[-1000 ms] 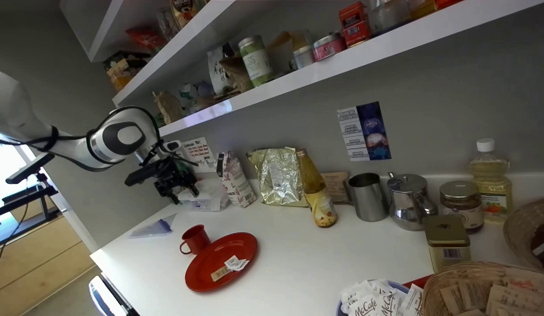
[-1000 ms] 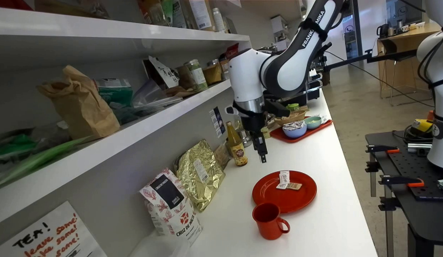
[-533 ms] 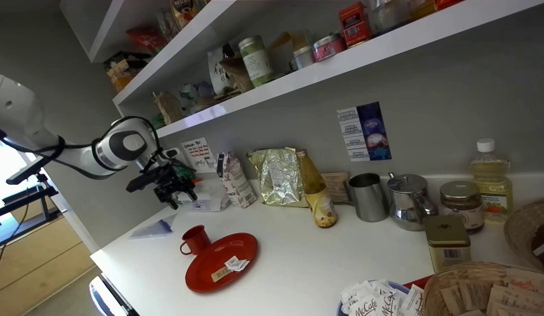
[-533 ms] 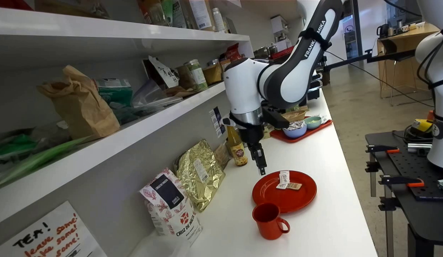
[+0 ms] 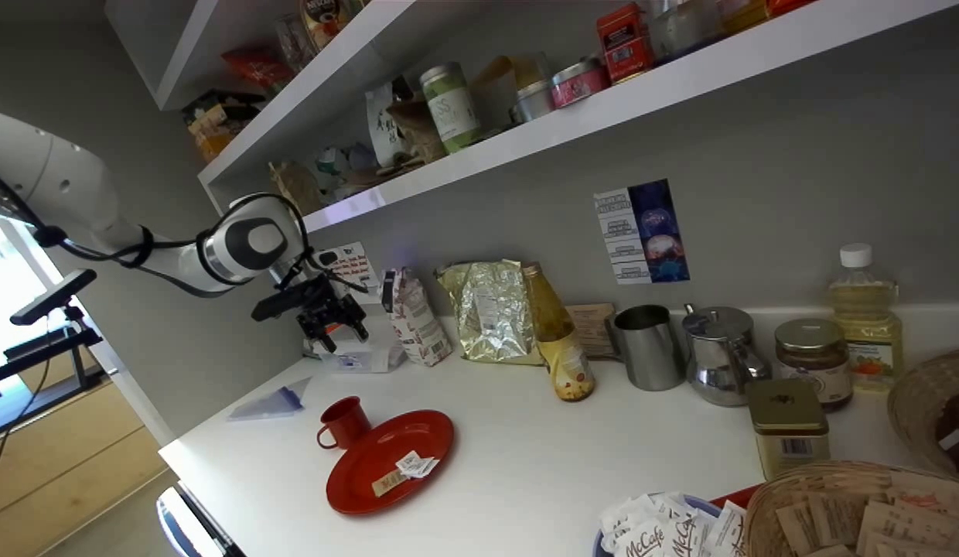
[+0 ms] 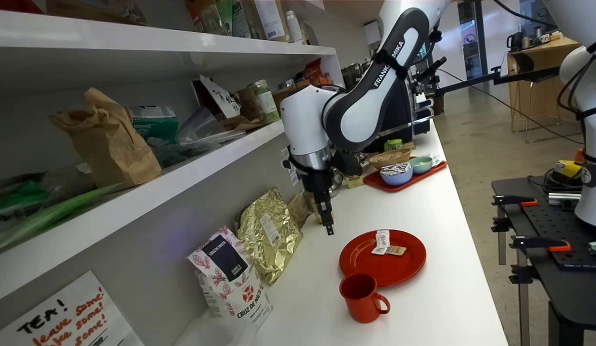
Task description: Put the red mug on the red plate.
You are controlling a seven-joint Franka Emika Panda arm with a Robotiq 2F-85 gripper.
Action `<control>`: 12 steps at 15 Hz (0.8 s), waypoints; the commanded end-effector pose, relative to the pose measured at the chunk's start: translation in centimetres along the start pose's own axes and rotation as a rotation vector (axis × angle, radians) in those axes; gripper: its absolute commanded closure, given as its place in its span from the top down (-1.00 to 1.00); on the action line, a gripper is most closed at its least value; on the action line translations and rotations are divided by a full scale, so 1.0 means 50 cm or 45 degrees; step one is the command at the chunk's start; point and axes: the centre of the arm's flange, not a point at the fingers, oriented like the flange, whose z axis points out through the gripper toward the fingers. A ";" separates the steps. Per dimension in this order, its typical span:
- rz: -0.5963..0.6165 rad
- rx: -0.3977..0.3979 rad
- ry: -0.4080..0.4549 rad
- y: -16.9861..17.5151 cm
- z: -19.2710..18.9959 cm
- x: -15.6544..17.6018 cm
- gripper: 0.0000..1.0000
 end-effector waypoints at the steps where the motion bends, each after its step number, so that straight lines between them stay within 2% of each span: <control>1: -0.015 0.011 -0.098 -0.021 0.074 0.001 1.00; 5: -0.079 0.007 -0.174 -0.063 0.132 -0.032 1.00; 12: -0.122 0.010 -0.178 -0.126 0.150 -0.026 1.00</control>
